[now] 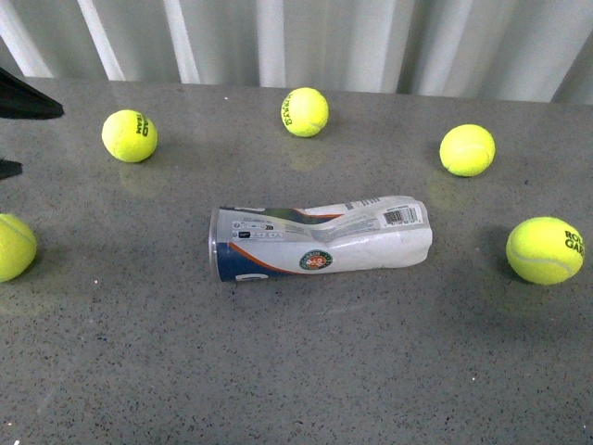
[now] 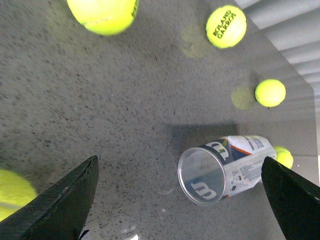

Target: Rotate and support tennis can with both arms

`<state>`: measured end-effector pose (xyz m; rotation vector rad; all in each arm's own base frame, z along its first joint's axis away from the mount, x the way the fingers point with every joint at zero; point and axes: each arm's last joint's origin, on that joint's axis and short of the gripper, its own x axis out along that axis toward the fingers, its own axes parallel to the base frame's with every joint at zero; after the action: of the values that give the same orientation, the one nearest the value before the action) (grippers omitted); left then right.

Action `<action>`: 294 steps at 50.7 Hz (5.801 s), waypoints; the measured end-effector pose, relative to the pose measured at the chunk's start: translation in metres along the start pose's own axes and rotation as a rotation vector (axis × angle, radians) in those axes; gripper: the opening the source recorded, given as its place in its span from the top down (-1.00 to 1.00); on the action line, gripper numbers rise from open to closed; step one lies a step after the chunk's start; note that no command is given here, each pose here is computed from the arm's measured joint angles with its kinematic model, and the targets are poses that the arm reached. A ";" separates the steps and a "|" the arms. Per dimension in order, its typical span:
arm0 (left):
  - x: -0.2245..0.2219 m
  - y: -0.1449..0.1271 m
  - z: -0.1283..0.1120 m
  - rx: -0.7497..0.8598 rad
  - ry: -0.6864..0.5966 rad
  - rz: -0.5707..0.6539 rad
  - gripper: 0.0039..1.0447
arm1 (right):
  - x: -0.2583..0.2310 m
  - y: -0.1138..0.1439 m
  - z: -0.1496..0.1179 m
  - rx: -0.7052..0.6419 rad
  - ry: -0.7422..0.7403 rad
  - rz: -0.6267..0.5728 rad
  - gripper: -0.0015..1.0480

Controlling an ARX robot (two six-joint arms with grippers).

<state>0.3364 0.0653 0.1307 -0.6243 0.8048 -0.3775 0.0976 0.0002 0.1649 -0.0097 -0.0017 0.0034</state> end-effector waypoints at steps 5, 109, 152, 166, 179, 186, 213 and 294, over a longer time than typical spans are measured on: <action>0.013 -0.005 -0.007 0.023 0.023 -0.071 -0.88 | 0.000 0.000 0.000 0.000 0.000 0.000 -0.87; 0.132 -0.067 -0.082 -0.003 0.198 -0.276 -0.88 | 0.000 0.000 0.000 0.000 0.000 0.000 -0.87; 0.092 -0.098 -0.053 0.016 0.211 -0.257 0.94 | 0.000 0.000 0.000 0.000 0.000 0.000 -0.87; 0.045 -0.150 -0.003 0.325 0.251 -0.084 0.94 | 0.000 0.000 0.000 0.000 0.000 0.000 -0.87; 0.016 -0.204 0.018 0.677 0.393 0.068 0.94 | 0.000 0.000 0.000 0.000 0.000 0.000 -0.87; 0.020 -0.223 0.016 0.881 0.472 0.178 0.94 | 0.000 0.000 0.000 0.000 0.000 0.000 -0.87; 0.088 -0.240 -0.018 1.211 0.631 0.311 0.94 | 0.000 0.000 0.000 0.000 0.000 0.000 -0.87; 0.067 -0.273 0.082 0.818 -0.196 0.235 -0.88 | 0.000 0.000 0.000 0.000 0.003 -0.001 -0.87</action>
<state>0.4201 -0.1473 0.3146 0.1964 0.4649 -0.3840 0.0978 0.0001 0.1646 -0.0097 0.0017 0.0019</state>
